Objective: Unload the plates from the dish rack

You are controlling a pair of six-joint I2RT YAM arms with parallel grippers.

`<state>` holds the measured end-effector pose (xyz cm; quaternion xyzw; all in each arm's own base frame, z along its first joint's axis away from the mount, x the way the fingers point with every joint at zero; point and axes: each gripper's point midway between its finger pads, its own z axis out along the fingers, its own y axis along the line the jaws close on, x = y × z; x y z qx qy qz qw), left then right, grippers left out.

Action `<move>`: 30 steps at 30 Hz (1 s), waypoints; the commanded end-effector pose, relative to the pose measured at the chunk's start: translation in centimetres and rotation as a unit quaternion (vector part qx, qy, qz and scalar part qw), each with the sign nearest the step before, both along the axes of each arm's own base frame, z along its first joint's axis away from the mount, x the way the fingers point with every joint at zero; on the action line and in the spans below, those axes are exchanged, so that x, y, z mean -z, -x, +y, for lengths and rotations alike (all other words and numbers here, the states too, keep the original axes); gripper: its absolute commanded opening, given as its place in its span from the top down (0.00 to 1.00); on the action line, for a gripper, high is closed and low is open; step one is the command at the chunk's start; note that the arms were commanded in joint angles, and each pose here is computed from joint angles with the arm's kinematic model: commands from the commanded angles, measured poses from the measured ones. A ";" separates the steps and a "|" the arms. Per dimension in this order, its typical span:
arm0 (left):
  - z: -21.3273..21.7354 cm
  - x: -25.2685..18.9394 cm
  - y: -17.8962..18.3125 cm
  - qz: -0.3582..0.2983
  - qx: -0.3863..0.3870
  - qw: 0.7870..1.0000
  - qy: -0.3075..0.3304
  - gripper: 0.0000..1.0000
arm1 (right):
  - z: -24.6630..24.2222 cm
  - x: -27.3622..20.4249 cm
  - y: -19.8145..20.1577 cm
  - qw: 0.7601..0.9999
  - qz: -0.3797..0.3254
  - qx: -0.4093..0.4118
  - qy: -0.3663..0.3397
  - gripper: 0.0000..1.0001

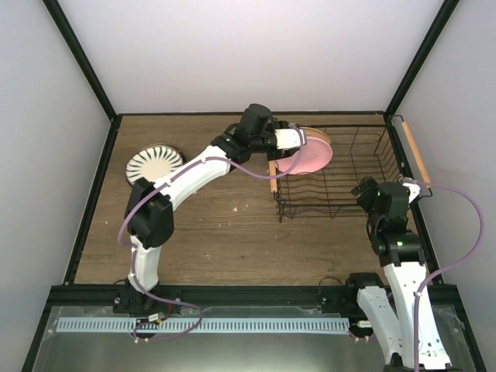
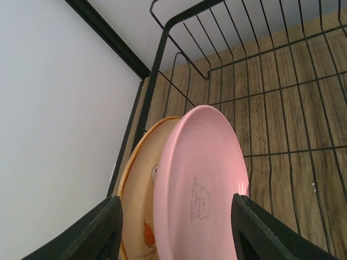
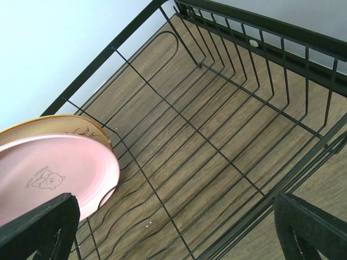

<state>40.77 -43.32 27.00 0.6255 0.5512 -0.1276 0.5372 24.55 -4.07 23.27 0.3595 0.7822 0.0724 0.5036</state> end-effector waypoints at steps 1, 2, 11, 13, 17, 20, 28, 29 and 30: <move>-1.2 2.4 -0.2 0.009 0.012 0.999 -0.032 0.43 | -0.7 -1.8 0.1 1.000 -0.016 0.014 0.013 0.00; -1.3 2.7 -0.3 0.012 0.010 0.999 -0.035 0.42 | -0.6 -1.8 0.0 1.000 -0.017 0.013 0.014 0.00; -2.8 4.1 -2.6 0.038 -0.015 0.998 -0.038 0.41 | -0.7 -1.5 -0.3 1.000 -0.012 0.011 0.020 0.00; -3.1 4.5 -3.0 0.040 -0.019 0.998 -0.041 0.43 | -0.7 -1.5 -0.3 1.000 -0.012 0.012 0.021 0.00; -3.7 5.7 -3.4 0.040 -0.025 0.997 -0.053 0.49 | -0.9 -1.6 0.0 1.000 -0.012 0.016 0.023 0.00; -3.8 6.8 -3.8 0.038 -0.033 0.997 -0.063 0.56 | -1.0 -1.6 0.3 0.999 -0.013 0.021 0.024 0.00; -3.7 7.2 -5.5 0.014 -0.084 0.994 -0.068 0.86 | -1.1 -1.6 0.6 0.999 -0.013 0.025 0.022 0.00; -3.8 6.7 -5.7 0.006 -0.092 0.994 -0.064 0.91 | -1.1 -1.6 0.6 0.999 -0.013 0.025 0.021 0.00; -3.7 6.2 -6.0 -0.004 -0.104 0.993 -0.061 0.95 | -1.1 -1.5 0.5 0.999 -0.012 0.025 0.020 0.00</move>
